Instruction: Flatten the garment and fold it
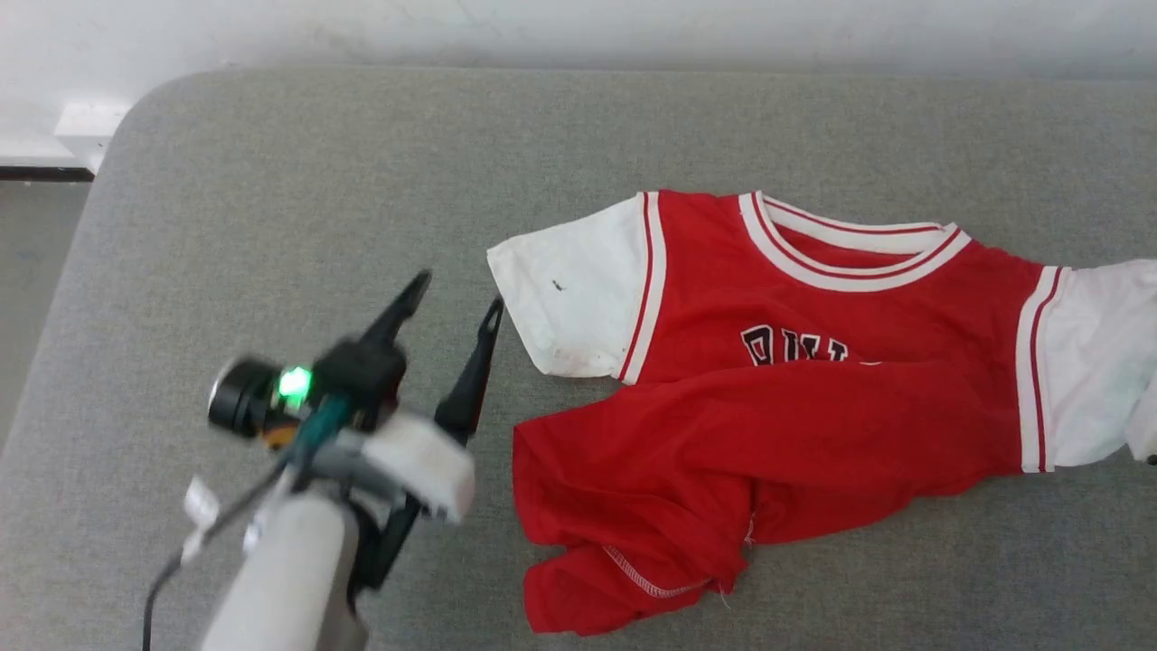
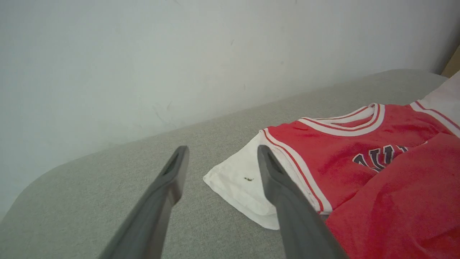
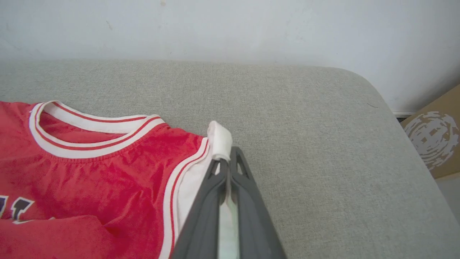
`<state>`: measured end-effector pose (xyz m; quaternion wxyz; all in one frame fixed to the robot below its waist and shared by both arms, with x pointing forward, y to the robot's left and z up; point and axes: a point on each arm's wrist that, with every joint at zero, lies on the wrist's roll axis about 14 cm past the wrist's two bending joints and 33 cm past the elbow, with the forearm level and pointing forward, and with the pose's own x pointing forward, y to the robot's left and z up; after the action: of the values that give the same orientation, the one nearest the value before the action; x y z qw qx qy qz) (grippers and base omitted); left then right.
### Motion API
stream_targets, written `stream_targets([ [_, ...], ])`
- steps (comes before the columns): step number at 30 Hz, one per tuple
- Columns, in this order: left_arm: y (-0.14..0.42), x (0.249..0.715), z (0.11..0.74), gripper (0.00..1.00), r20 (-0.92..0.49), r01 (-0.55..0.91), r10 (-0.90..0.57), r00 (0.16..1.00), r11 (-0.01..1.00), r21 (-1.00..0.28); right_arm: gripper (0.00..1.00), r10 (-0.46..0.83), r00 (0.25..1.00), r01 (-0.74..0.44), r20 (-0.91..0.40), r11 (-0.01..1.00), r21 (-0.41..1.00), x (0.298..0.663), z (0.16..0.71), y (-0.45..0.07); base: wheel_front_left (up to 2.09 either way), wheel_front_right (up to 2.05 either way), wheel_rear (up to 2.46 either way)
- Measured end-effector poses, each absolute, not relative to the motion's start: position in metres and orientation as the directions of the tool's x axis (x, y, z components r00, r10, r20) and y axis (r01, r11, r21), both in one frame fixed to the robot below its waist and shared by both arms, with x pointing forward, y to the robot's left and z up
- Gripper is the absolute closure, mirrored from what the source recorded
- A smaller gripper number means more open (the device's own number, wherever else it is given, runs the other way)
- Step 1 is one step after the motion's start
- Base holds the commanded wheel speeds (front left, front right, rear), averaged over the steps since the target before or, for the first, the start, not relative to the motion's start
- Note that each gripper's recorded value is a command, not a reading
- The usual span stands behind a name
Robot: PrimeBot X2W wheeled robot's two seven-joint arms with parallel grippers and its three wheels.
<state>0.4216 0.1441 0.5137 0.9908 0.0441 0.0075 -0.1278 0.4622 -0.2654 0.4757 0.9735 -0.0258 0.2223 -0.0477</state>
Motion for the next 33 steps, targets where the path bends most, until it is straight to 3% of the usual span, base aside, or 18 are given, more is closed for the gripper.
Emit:
stream_targets([
  [7, 0.127, 0.474, 0.472, 0.00, -0.348, 0.352, -0.299, 0.889, 0.931, 0.099, 1.00, -0.042, 0.903, 0.022, -0.429, 0.998, -0.050, 0.475, 0.469, -0.244, 0.00, 0.00, 0.00],
  [10, 0.124, 0.493, 0.460, 0.00, -0.417, 0.354, -0.289, 0.862, 0.931, 0.087, 1.00, -0.017, 0.898, 0.016, -0.441, 1.000, -0.005, 0.478, 0.463, -0.236, 0.00, 0.00, 0.00],
  [17, 0.120, 0.499, 0.396, 0.00, -0.671, 0.312, -0.236, 0.703, 0.950, -0.007, 1.00, -0.013, 0.881, 0.012, -0.474, 1.000, -0.004, 0.477, 0.447, -0.236, 0.00, 0.00, 0.00],
  [29, 0.121, 0.517, 0.373, 0.00, -0.776, 0.361, -0.166, 0.608, 0.929, 0.085, 1.00, -0.035, 0.865, 0.035, -0.501, 0.999, -0.010, 0.474, 0.434, -0.245, 0.00, 0.00, 0.00],
  [30, 0.120, 0.518, 0.373, 0.81, -0.780, 0.371, -0.168, 0.603, 0.924, 0.089, 1.00, -0.035, 0.864, 0.036, -0.502, 0.999, -0.008, 0.474, 0.433, -0.245, 0.00, 0.00, 0.00],
  [31, 0.120, 0.518, 0.372, 1.00, -0.783, 0.381, -0.169, 0.599, 0.920, 0.093, 1.00, -0.035, 0.864, 0.036, -0.503, 0.999, -0.007, 0.474, 0.432, -0.245, 0.00, 0.00, 0.00],
  [33, 0.116, 0.517, 0.371, 1.00, -0.786, 0.414, -0.187, 0.589, 0.905, 0.094, 1.00, -0.033, 0.863, 0.037, -0.504, 0.999, -0.003, 0.474, 0.431, -0.245, 0.00, 0.00, 0.00],
])
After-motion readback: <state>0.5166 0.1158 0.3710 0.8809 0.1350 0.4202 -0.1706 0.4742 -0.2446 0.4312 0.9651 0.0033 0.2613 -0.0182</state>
